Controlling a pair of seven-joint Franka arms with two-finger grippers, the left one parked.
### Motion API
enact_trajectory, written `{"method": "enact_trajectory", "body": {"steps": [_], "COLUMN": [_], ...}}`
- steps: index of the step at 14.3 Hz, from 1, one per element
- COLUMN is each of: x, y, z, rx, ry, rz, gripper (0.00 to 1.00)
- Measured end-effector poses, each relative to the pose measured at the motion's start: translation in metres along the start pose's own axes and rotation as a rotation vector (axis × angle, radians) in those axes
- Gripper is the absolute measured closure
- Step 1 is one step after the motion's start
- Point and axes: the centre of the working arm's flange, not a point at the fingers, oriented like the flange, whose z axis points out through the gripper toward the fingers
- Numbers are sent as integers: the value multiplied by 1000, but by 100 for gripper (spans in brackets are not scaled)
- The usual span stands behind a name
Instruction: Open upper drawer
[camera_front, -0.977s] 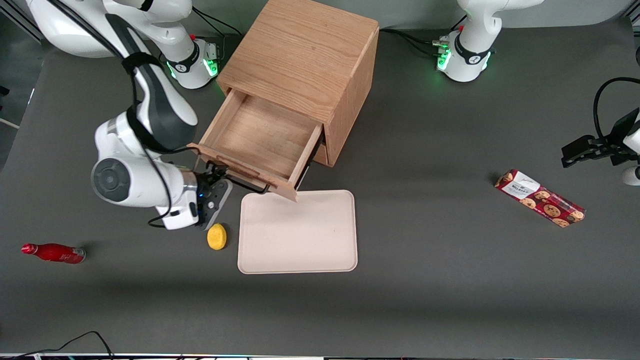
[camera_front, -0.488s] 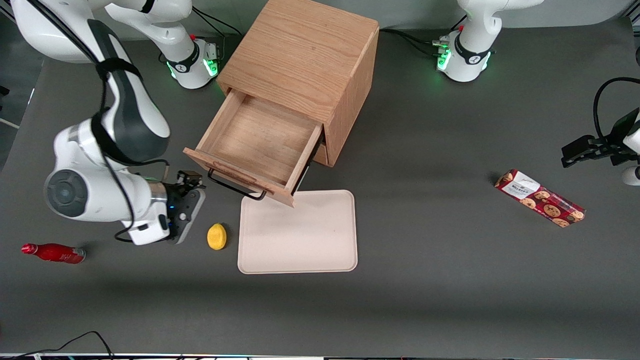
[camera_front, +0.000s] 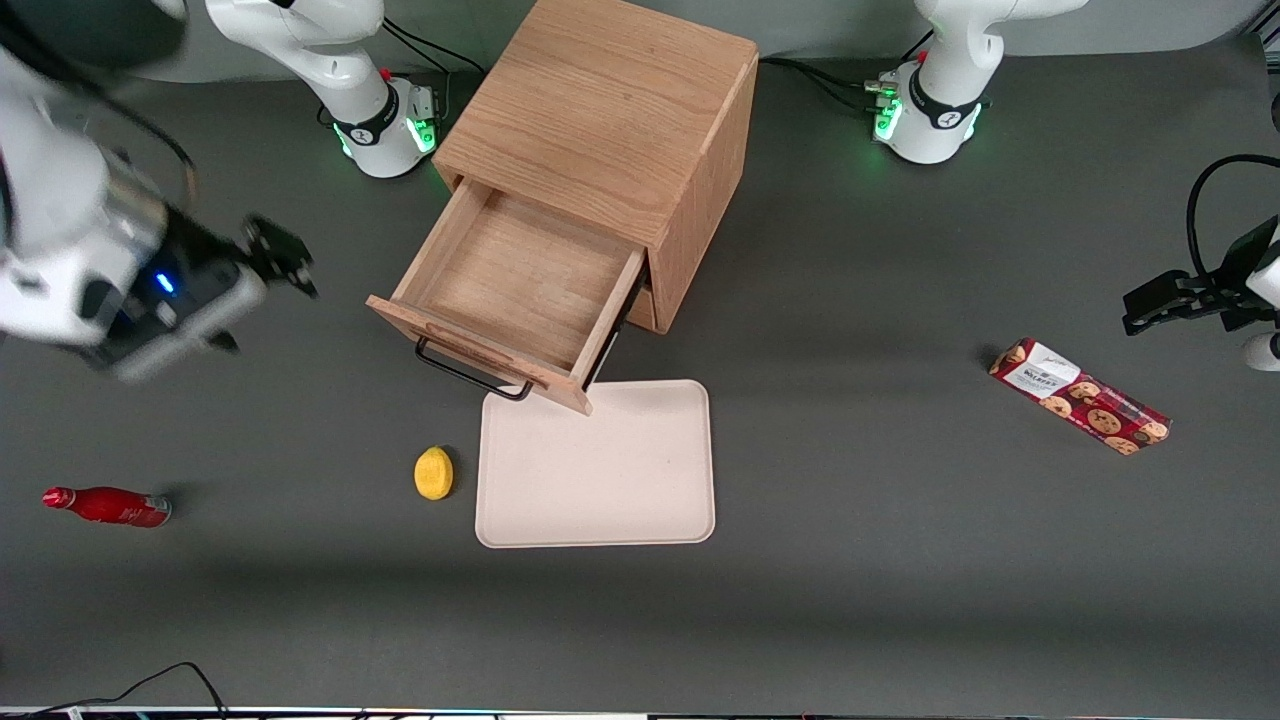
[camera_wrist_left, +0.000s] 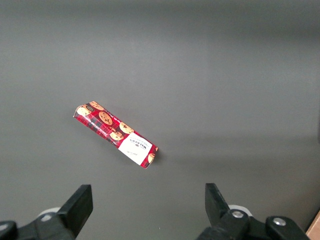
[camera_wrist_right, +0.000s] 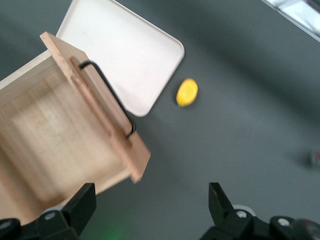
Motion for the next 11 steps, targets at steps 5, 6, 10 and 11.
{"method": "enact_trajectory", "body": {"steps": [5, 6, 10, 11], "x": [-79, -94, -131, -131], "y": [25, 25, 48, 58], "z": [-26, -23, -7, -8], "rx": [-23, -23, -8, -7], "ry": [8, 15, -2, 10], "rz": [355, 428, 533, 548], "gripper": [0, 0, 0, 0]}}
